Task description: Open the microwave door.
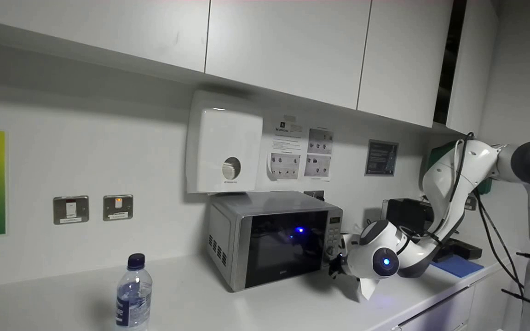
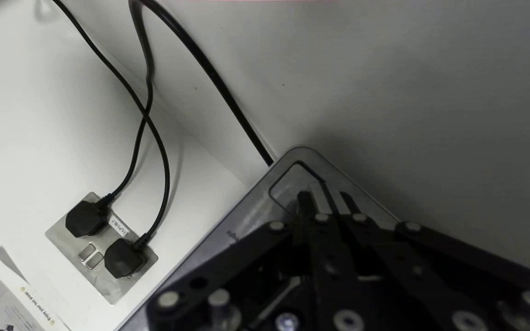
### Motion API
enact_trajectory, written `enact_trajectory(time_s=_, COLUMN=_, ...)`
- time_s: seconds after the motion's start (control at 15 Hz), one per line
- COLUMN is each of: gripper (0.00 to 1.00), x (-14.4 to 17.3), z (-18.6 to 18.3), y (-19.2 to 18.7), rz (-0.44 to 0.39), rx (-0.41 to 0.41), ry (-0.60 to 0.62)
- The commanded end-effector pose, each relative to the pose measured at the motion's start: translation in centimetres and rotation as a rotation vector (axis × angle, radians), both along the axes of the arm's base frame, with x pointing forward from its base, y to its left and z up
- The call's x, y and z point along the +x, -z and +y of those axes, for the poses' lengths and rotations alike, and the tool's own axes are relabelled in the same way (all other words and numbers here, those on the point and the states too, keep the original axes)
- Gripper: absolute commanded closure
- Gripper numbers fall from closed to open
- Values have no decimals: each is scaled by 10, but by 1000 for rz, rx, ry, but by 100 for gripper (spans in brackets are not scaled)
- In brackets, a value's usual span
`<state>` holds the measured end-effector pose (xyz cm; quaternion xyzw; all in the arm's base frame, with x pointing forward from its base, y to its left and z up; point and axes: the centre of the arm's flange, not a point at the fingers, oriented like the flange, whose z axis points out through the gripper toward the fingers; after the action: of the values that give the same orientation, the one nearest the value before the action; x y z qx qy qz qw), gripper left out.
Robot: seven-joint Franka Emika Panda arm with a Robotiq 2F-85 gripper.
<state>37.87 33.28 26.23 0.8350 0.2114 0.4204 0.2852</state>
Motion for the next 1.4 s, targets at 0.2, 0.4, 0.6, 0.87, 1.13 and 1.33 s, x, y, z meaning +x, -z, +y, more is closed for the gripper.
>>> enact_trajectory(time_s=0.2, gripper=100, x=22, z=-17, y=-4, rz=-85, rx=38, ry=-15)
enact_trajectory(time_s=0.4, gripper=100, x=24, z=-20, y=-2, rz=-105, rx=56, ry=-28)
enact_trajectory(time_s=0.6, gripper=100, x=29, z=-22, y=1, rz=-115, rx=65, ry=-39)
enact_trajectory(time_s=0.87, gripper=100, x=34, z=-27, y=0, rz=-128, rx=68, ry=-47)
enact_trajectory(time_s=1.13, gripper=100, x=39, z=-30, y=1, rz=-128, rx=75, ry=-57)
enact_trajectory(time_s=1.33, gripper=100, x=44, z=-35, y=2, rz=-123, rx=85, ry=-62)
